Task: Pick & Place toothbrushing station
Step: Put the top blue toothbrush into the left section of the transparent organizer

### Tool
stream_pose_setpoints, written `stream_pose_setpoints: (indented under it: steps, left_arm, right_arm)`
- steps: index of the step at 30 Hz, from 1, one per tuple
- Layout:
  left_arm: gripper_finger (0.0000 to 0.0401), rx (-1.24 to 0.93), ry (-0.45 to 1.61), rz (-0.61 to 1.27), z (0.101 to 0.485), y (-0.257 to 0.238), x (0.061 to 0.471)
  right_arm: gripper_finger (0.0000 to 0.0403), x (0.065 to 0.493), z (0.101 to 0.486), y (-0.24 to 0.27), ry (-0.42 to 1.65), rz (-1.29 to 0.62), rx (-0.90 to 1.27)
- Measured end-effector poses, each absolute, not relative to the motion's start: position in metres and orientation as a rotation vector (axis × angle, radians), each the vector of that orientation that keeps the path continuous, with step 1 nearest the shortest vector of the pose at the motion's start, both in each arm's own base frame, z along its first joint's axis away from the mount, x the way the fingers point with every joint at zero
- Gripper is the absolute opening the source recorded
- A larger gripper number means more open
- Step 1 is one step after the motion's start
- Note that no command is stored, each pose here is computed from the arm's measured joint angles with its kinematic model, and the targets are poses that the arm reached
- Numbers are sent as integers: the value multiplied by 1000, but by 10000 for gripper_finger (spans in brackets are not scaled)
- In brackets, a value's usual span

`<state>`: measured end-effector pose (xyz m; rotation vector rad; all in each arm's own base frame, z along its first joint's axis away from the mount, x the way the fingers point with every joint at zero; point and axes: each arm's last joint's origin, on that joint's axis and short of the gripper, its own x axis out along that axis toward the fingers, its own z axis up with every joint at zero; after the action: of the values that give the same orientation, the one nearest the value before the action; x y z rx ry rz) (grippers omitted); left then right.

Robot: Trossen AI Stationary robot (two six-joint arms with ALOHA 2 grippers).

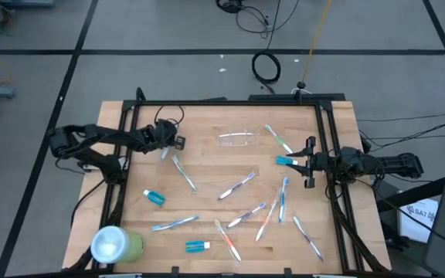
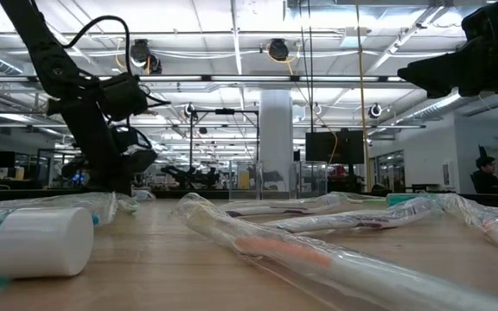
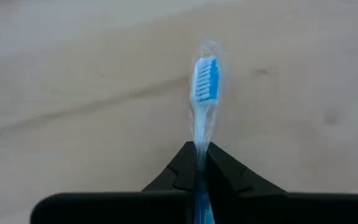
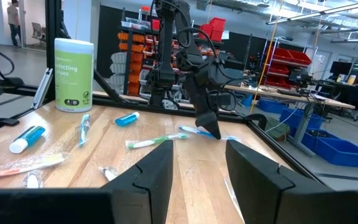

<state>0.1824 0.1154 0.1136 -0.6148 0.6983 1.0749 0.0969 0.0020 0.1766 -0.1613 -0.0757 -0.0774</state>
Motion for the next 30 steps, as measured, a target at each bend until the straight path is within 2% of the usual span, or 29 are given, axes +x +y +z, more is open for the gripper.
stream_pose_setpoints:
  steps: [6,14,18,30]
  left_arm:
    - [10,-580,510,957,140,104,195]
    - [2,-403,92,596,200,71,220]
    - [1,-310,-89,479,221,55,227]
    - [1,-191,-220,438,225,48,238]
  right_arm:
    - [141,97,177,2,-76,-78,-161]
    - [141,97,177,2,-76,-78,-161]
    - [141,97,177,2,-76,-78,-161]
    - [141,97,177,2,-75,-77,-158]
